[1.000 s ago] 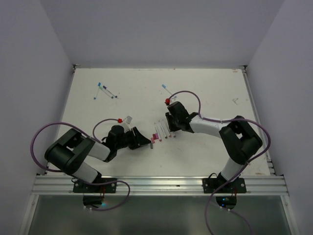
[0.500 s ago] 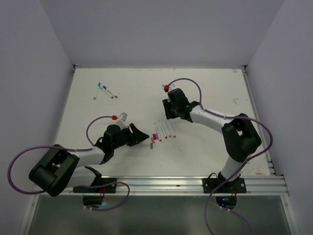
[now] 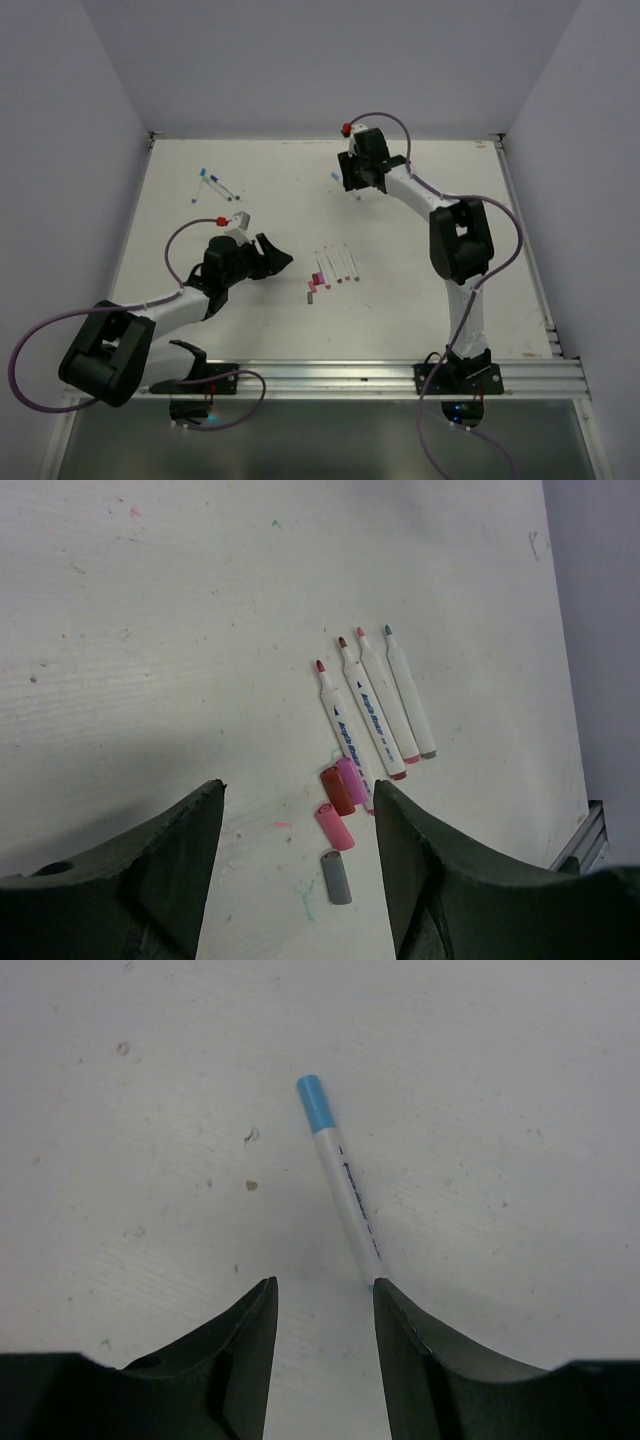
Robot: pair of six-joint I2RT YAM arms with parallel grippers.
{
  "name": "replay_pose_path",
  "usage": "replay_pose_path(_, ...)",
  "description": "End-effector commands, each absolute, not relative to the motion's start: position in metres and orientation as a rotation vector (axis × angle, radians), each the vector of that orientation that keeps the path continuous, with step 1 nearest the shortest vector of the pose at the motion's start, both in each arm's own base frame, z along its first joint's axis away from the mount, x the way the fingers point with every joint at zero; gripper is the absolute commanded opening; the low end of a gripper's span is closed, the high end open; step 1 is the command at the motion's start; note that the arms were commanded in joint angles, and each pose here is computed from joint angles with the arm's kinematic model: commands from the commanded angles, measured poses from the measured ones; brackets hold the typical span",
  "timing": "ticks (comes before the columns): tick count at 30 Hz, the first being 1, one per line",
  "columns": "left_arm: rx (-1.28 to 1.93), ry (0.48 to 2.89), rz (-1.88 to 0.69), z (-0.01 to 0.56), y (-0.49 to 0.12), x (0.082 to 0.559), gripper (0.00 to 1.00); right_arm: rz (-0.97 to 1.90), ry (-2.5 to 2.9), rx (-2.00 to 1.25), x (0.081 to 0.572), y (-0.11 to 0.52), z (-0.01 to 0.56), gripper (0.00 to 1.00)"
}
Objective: Open the pen caps
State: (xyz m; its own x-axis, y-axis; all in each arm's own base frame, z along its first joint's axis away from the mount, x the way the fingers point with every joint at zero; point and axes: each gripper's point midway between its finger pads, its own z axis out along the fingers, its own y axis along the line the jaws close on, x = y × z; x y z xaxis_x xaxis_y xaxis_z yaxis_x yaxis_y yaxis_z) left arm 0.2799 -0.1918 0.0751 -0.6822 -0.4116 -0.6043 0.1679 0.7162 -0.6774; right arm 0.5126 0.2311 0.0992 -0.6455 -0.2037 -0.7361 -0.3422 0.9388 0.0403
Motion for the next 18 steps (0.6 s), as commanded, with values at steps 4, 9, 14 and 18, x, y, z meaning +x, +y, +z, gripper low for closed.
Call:
replay_pose_path(4,-0.112,2.086,-0.956,0.090,-0.196,0.295,0.64,0.269,2.315,-0.463,0.541,0.228,0.085,0.47)
replay_pose_path(9,-0.102,2.076,-0.974,0.096,-0.200,0.301,0.64,0.252,2.340,-0.525,0.554,0.231,0.065,0.47)
replay_pose_path(14,-0.111,2.068,-0.987,0.097,-0.199,0.303,0.64,0.266,2.362,-0.536,0.552,0.232,0.053,0.46)
replay_pose_path(18,-0.107,2.069,-1.005,0.096,-0.200,0.300,0.62,0.274,2.387,-0.542,0.547,0.233,0.041,0.42)
